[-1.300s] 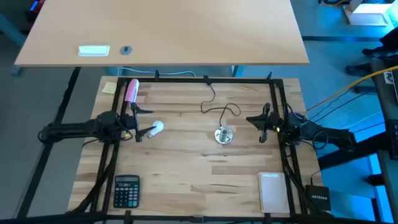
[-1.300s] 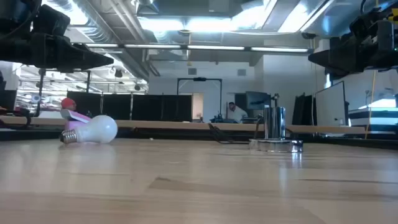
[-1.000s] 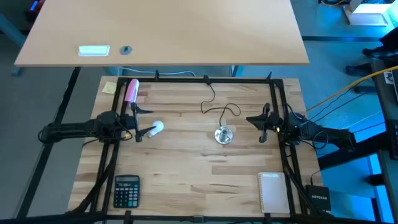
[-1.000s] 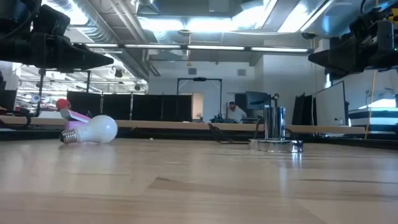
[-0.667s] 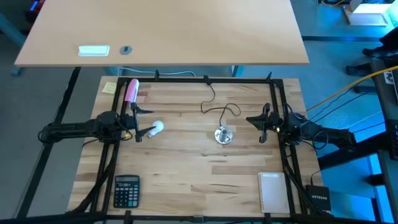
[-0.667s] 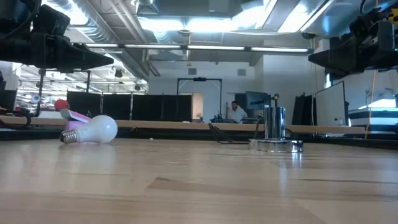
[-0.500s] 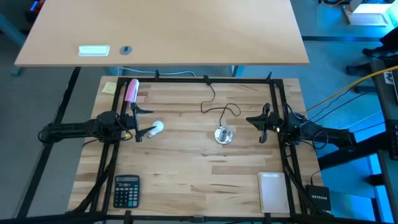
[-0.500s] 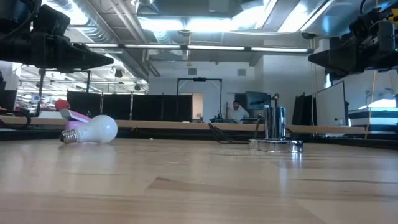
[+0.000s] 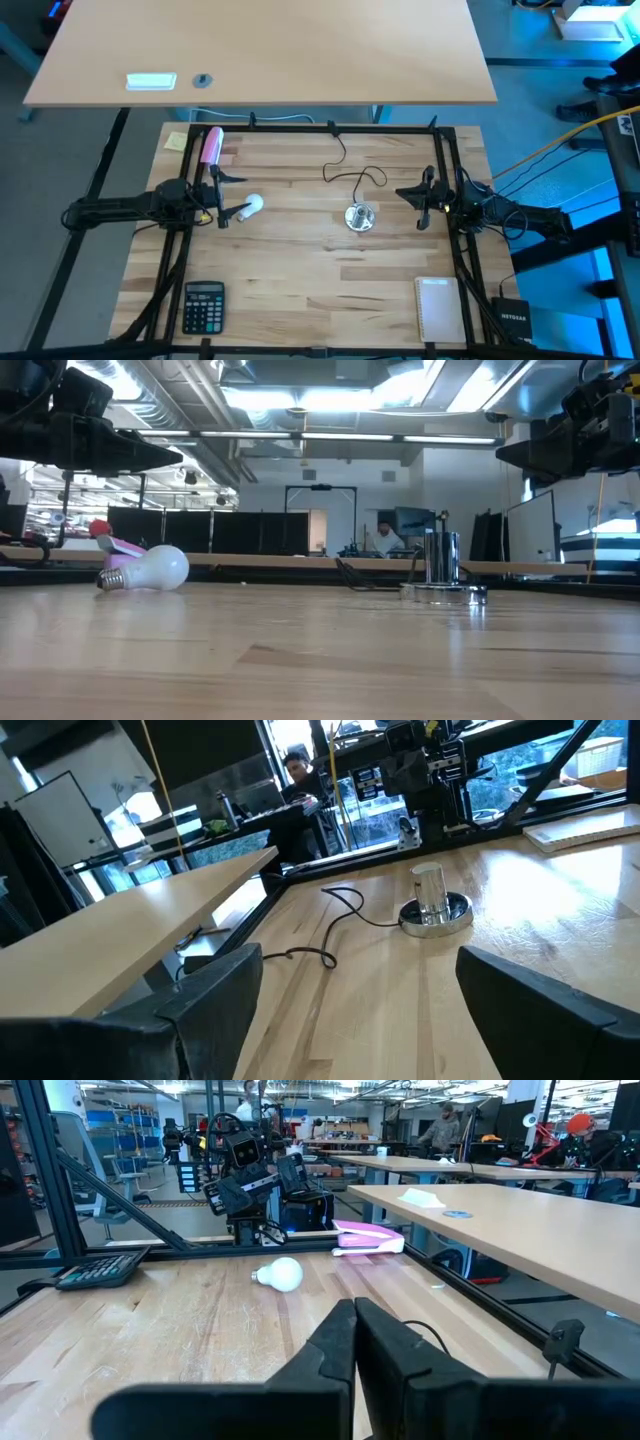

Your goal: Screw lightbulb

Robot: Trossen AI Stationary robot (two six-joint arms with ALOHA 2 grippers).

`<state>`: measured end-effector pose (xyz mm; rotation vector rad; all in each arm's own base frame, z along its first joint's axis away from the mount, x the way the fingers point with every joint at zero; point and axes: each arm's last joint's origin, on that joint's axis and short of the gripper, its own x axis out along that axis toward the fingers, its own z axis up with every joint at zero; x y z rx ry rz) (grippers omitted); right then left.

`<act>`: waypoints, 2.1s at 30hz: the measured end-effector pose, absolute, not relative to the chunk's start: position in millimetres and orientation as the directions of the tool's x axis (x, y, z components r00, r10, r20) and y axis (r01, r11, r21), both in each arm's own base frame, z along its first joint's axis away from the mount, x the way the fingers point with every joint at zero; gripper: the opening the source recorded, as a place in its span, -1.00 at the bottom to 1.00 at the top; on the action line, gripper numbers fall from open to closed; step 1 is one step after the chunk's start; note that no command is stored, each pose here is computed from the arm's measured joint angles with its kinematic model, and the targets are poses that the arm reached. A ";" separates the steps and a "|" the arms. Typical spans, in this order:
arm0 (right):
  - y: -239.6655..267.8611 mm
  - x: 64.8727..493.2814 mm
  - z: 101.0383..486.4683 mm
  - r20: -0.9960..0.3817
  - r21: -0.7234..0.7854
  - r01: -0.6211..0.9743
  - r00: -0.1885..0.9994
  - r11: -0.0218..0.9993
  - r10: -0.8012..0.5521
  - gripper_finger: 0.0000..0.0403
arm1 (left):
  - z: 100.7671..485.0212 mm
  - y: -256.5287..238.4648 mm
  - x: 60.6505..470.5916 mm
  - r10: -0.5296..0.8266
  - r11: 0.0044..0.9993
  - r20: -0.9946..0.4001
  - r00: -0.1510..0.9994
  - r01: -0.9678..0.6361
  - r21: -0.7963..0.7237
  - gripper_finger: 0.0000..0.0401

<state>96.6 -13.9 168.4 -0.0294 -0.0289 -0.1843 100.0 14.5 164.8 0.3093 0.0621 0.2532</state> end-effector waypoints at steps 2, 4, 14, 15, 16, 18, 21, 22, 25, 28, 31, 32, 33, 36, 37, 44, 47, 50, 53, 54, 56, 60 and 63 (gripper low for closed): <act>-13.9 96.6 168.5 0.032 -0.027 0.184 0.983 0.983 -0.183 -0.93 | 164.8 14.5 100.0 0.256 0.921 -0.022 0.966 -0.237 0.308 0.61; -13.9 96.6 168.4 0.031 -0.027 0.184 0.983 0.983 -0.183 -0.93 | 164.7 14.5 100.0 0.256 0.921 -0.022 0.966 -0.237 0.309 0.61; -13.8 96.6 168.3 0.030 -0.027 0.183 0.983 0.983 -0.183 -0.93 | 165.5 15.5 99.8 0.289 0.913 -0.013 0.957 -0.272 0.304 0.61; -13.9 96.6 168.3 0.030 -0.027 0.184 0.983 0.983 -0.183 -0.93 | 166.2 15.7 99.7 0.294 0.919 -0.007 0.956 -0.280 0.275 0.61; -13.9 96.6 168.3 0.030 -0.027 0.184 0.983 0.983 -0.183 -0.93 | 167.2 15.4 99.8 0.286 0.937 0.003 0.958 -0.280 0.208 0.61; -13.9 96.6 168.3 0.030 -0.027 0.184 0.983 0.983 -0.183 -0.93 | 169.4 14.3 100.0 0.252 0.967 0.026 0.967 -0.252 0.016 0.61; -13.9 96.6 168.3 0.030 -0.027 0.184 0.983 0.983 -0.183 -0.93 | 173.1 14.1 99.9 0.246 0.941 0.064 0.967 -0.223 -0.254 0.61; -13.9 96.6 168.3 0.030 -0.027 0.184 0.983 0.983 -0.183 -0.93 | 173.9 14.1 99.8 0.247 0.925 0.072 0.966 -0.212 -0.316 0.61; -13.9 96.6 168.4 0.031 -0.027 0.184 0.983 0.983 -0.183 -0.93 | 176.1 14.2 99.7 0.247 0.891 0.095 0.964 -0.188 -0.414 0.61; -13.9 96.6 169.4 0.041 -0.026 0.185 0.982 0.982 -0.184 -0.93 | 177.6 14.4 99.5 0.252 0.877 0.110 0.961 -0.180 -0.445 0.61; -13.8 96.3 170.5 0.042 -0.026 0.185 0.982 0.982 -0.184 -0.93 | 177.7 15.6 99.1 0.294 0.850 0.111 0.949 -0.206 -0.485 0.61; -13.8 96.3 170.7 0.045 -0.026 0.185 0.982 0.982 -0.184 -0.93 | 177.7 16.0 99.0 0.309 0.839 0.110 0.945 -0.216 -0.499 0.61; -13.8 96.3 171.2 0.049 -0.026 0.185 0.982 0.982 -0.184 -0.93 | 177.7 16.3 98.9 0.317 0.832 0.110 0.942 -0.220 -0.509 0.61; -13.7 96.3 171.5 0.052 0.002 0.181 0.982 0.984 -0.180 -0.93 | 176.9 16.4 98.9 0.321 0.846 0.102 0.942 -0.236 -0.478 0.61; -13.5 96.3 171.7 0.053 0.030 0.172 0.983 0.985 -0.173 -0.93 | 175.9 16.4 99.0 0.321 0.855 0.092 0.943 -0.247 -0.456 0.61; -13.1 96.3 171.9 0.054 0.238 0.140 0.986 0.961 -0.157 -0.93 | 175.0 16.4 99.1 0.320 0.830 0.083 0.944 -0.238 -0.505 0.61; -13.1 96.3 171.9 0.054 0.311 0.133 0.986 0.941 -0.157 -0.93 | 172.3 17.4 99.1 0.350 0.823 0.055 0.935 -0.279 -0.494 0.61; -13.1 96.3 172.5 0.060 0.329 0.129 0.986 0.935 -0.157 -0.93 | 172.7 17.5 99.1 0.351 0.835 0.058 0.935 -0.284 -0.471 0.61; -13.9 96.1 173.0 0.064 0.331 0.155 0.980 0.931 -0.186 -0.93 | 179.9 16.9 98.4 0.337 0.866 0.087 0.937 -0.273 -0.418 0.61; -14.4 96.0 173.1 0.065 0.333 0.172 0.977 0.927 -0.204 -0.93 | 186.9 16.9 97.6 0.337 0.869 0.103 0.936 -0.267 -0.417 0.61; -15.1 95.8 173.2 0.067 0.335 0.195 0.971 0.922 -0.229 -0.93 | 204.3 16.6 95.6 0.336 0.877 0.118 0.934 -0.265 -0.401 0.61; -17.4 95.2 173.2 0.066 0.320 0.271 0.950 0.908 -0.307 -0.93 | 232.8 16.5 98.1 0.333 0.877 0.000 0.943 -0.310 -0.366 0.61; -18.8 94.6 173.5 0.068 0.314 0.318 0.932 0.895 -0.355 -0.93 | 253.0 17.3 105.5 0.333 0.865 -0.128 0.934 -0.356 -0.353 0.61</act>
